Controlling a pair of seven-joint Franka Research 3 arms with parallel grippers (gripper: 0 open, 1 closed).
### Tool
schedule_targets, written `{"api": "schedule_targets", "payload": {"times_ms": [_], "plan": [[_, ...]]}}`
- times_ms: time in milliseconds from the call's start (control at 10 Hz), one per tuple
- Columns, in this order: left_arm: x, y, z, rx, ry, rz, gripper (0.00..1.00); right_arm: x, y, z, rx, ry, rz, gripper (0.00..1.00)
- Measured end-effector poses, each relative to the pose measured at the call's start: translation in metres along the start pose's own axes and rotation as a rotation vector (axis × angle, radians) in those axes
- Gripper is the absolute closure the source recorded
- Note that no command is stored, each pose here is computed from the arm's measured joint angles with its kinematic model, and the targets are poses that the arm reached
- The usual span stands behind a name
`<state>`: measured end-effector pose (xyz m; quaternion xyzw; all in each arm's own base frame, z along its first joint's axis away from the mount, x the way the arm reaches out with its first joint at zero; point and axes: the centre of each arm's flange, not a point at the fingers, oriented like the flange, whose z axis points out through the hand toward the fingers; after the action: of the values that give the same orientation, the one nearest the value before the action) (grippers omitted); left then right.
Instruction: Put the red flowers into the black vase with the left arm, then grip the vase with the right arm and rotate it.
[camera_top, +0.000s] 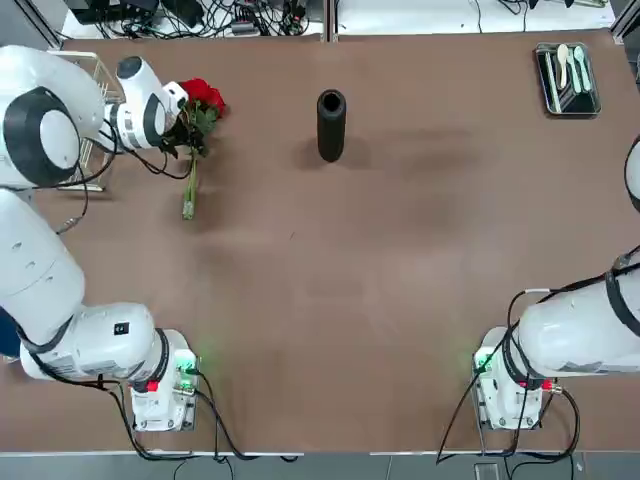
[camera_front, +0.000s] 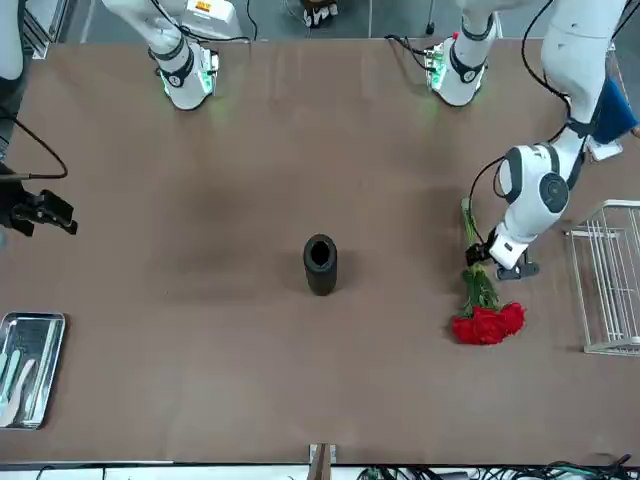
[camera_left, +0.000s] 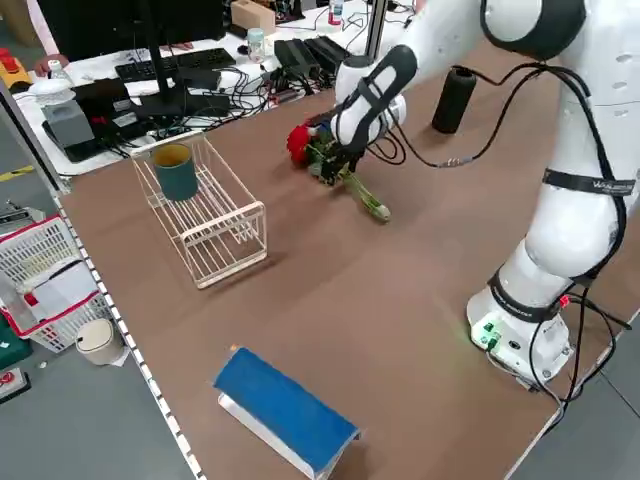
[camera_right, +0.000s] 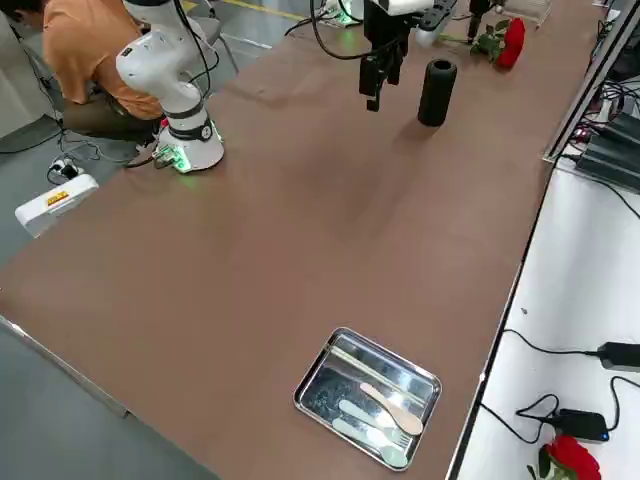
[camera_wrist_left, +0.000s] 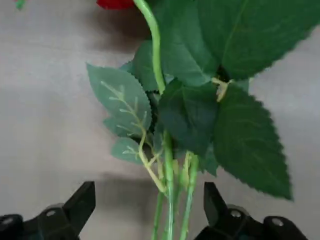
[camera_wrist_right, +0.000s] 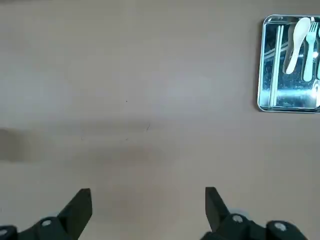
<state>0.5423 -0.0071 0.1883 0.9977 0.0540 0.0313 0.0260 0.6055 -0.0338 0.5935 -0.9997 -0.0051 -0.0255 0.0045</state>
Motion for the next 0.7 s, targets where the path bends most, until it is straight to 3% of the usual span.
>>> {"api": "schedule_targets", "payload": {"times_ms": [400,700], "plan": [[-0.002,-0.002,0.019,-0.004,0.014,-0.009,0.22,0.000,0.000,0.000,0.000,0.000,0.000,0.00],[0.002,-0.002,0.013,-0.005,0.028,-0.010,0.67,0.000,0.000,0.000,0.000,0.000,0.001,0.00]]}}
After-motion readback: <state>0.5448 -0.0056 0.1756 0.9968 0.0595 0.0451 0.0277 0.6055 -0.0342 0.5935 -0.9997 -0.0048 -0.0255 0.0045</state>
